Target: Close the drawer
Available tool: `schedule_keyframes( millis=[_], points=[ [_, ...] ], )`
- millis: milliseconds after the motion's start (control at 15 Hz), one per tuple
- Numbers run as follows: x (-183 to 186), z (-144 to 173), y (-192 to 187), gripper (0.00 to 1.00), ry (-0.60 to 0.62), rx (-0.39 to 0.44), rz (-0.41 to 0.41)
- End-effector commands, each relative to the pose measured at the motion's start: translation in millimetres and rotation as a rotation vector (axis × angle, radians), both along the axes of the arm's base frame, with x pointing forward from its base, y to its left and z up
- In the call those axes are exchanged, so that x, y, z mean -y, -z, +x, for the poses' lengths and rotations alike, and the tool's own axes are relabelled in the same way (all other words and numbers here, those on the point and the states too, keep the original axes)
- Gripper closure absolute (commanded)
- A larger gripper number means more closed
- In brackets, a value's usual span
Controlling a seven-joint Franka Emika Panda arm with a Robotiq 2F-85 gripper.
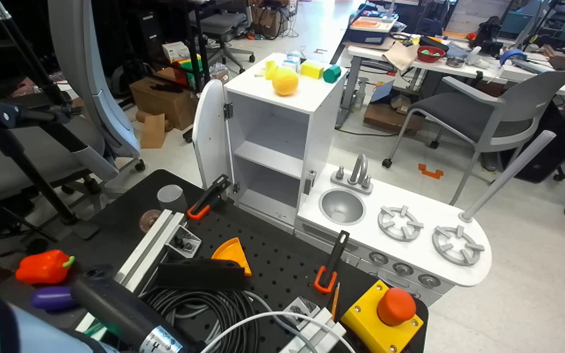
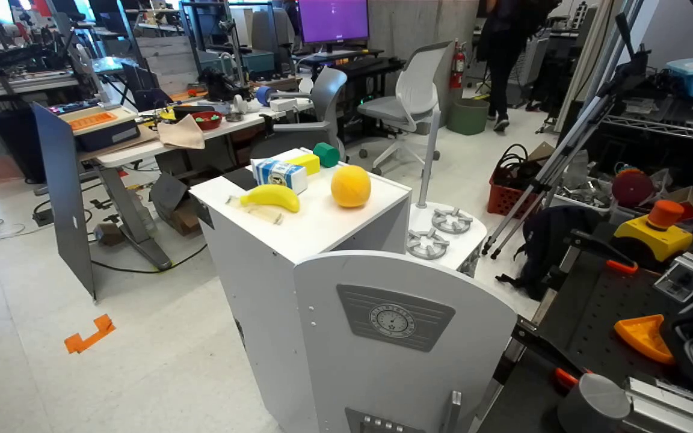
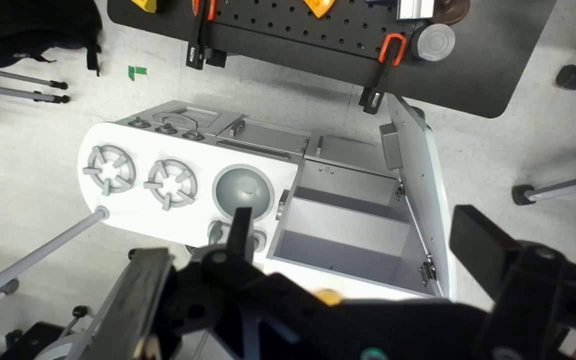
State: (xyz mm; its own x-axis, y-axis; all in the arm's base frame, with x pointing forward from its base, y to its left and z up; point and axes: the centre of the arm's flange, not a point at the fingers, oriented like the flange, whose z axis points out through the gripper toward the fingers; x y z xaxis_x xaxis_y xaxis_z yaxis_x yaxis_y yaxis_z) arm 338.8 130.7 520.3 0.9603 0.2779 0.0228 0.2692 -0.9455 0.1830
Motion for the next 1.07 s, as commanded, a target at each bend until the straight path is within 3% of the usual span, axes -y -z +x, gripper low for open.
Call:
schedule_keyframes(
  millis=[0, 533, 1000],
  points=[
    [-9.6, 5.6, 6.5, 0.0, -0.012, -0.027, -0.022],
    [-61.0, 30.4, 65.2, 0.0, -0.107, -0.163, -0.024],
    [-89.5, 79.6, 145.7, 0.0, -0.024, -0.237, -0.065]
  ],
)
